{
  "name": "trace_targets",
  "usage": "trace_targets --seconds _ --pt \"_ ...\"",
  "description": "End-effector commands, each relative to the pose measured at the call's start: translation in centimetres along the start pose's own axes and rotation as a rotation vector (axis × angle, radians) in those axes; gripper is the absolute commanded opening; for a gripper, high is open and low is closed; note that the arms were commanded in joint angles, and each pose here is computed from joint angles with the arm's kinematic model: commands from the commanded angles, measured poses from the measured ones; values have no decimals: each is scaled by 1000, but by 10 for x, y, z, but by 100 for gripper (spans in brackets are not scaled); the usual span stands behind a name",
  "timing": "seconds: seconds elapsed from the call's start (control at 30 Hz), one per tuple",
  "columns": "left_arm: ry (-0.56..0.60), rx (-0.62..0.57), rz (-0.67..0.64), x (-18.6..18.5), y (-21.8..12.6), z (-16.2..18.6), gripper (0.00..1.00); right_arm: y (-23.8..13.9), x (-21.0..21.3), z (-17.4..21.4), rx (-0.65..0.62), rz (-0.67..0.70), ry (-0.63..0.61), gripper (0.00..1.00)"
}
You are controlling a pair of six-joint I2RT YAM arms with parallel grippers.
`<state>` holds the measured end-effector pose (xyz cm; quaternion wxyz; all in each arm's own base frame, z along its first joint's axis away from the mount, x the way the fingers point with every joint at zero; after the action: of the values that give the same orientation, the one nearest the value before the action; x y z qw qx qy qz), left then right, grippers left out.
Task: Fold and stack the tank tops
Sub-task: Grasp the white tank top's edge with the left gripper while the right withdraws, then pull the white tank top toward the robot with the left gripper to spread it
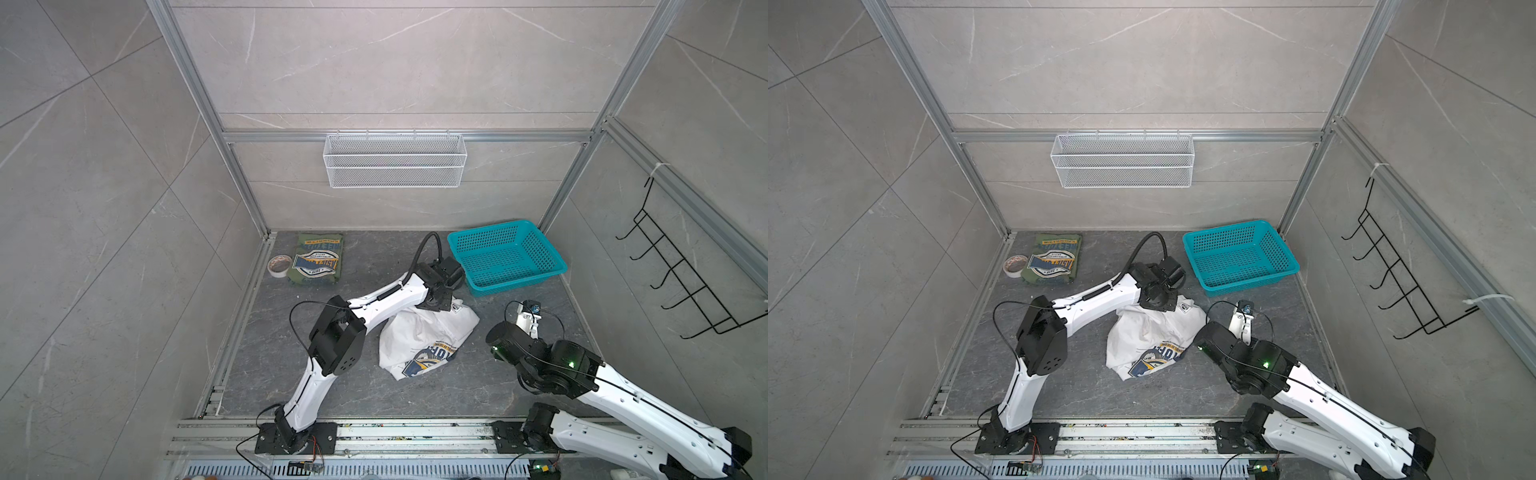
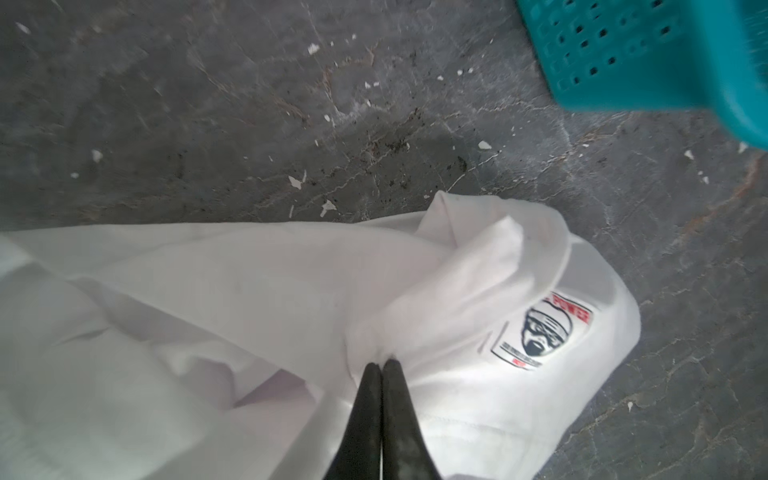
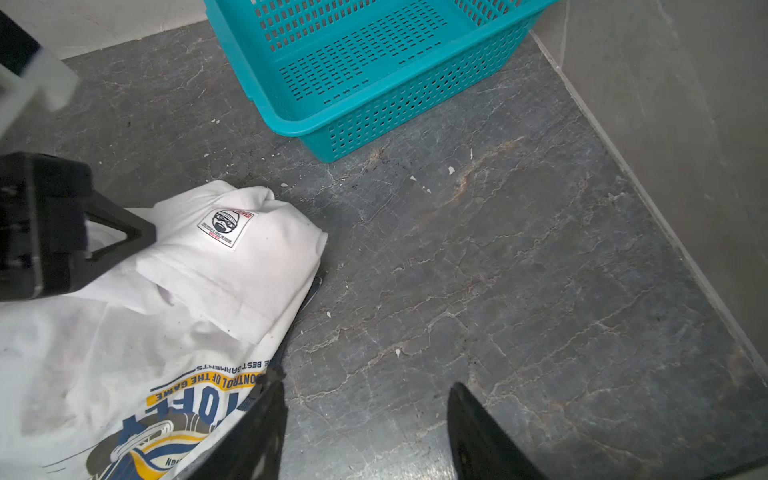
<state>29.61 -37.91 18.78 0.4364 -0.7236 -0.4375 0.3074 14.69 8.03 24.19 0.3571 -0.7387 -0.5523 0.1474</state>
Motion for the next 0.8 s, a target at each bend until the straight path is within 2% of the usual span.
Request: trace_targets --seconds 0.0,0.1,0.2,0.3,0.37,0.43,0.5,0.6,0.77 --pt "75 -229 -23 5 -94 -12 0 0 6 -4 -21 -11 19 63" --pt "101 -316 -108 28 -143 17 0 4 19 -4 -8 -52 6 63" --pt "40 -384 -201 77 -185 66 0 9 39 -3 15 -100 -13 63" --pt "-113 -444 -331 140 -233 123 0 19 65 0 54 -133 -53 63" --pt "-268 -464 -482 189 -261 164 0 29 84 6 94 -150 -78 63" --pt "-369 -452 -573 219 -273 191 0 42 104 14 145 -168 -107 63" --pt "-417 -433 -590 231 -267 203 0 54 123 22 202 -182 -128 63" --pt "-455 -386 -547 231 -238 208 0 71 151 32 283 -206 -163 63" --pt "-486 -274 -584 235 -199 214 0 91 190 45 386 -251 -197 62"
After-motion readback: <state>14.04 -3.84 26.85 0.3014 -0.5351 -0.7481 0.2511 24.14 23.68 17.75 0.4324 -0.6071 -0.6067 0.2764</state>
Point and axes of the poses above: each gripper's point midway between its finger pads, its own y axis out along the fingers, its own x axis along the line the jaws close on, z = x × y, the point moved 7 cm from there along -y, back along the fingers, and after that the axes turned 8 degrees about y, right-handed, at the moved point
